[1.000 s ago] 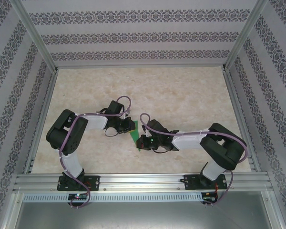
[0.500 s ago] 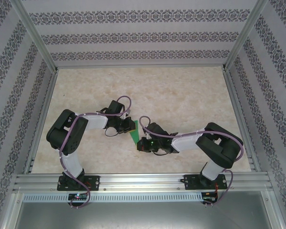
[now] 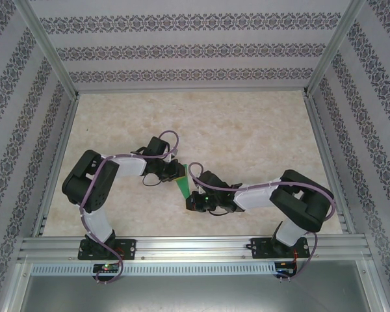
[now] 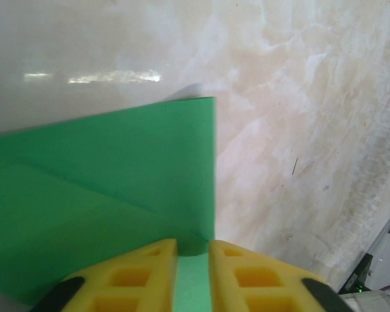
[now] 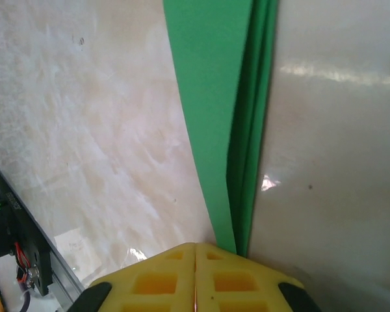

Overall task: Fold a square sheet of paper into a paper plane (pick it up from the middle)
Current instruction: Fold the wing for the fifth time at the center of the table, then move a paper plane to the center of the table.

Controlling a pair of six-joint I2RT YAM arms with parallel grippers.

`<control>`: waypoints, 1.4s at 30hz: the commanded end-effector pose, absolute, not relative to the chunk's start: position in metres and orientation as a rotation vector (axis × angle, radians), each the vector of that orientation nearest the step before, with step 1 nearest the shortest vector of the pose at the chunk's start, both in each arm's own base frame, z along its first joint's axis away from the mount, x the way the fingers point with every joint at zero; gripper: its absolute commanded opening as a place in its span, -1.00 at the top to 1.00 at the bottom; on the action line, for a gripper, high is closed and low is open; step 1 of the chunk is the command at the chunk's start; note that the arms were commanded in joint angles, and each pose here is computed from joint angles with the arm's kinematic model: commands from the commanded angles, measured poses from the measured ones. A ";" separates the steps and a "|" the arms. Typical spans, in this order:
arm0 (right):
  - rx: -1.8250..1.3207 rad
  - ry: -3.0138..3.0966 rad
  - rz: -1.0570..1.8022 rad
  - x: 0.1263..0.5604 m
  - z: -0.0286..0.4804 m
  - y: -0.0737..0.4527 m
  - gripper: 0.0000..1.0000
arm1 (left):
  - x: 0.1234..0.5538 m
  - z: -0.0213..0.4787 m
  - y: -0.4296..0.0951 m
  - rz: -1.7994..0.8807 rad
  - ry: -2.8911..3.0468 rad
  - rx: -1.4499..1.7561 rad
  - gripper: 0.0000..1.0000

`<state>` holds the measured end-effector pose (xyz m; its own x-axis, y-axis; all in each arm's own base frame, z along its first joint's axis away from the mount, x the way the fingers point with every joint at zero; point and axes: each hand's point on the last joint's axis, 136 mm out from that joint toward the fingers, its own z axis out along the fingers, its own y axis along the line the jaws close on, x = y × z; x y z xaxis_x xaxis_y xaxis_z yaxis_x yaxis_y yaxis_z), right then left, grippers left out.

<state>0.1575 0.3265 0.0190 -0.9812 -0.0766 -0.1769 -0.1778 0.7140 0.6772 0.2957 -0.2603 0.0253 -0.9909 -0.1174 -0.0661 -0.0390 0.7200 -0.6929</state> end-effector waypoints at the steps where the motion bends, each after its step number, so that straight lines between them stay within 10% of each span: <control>1: -0.242 2.642 1.065 0.174 0.062 0.322 0.76 | 0.294 0.050 -0.250 -1.053 2.773 -0.099 0.43; 6: -0.040 2.570 0.774 0.214 0.080 0.261 0.35 | 0.298 0.095 -0.220 -0.826 2.717 -0.132 -0.23; 15: 0.009 2.551 0.810 0.258 0.089 0.254 0.18 | 0.275 0.100 -0.195 -0.626 2.772 -0.384 -0.60; 31: 0.051 2.603 0.852 0.277 0.067 0.265 0.17 | 0.276 0.056 -0.238 -0.338 2.975 -0.377 -0.56; 42: 0.034 2.611 0.924 0.276 0.064 0.277 0.16 | 0.271 0.055 -0.244 -0.438 2.958 -0.336 -0.05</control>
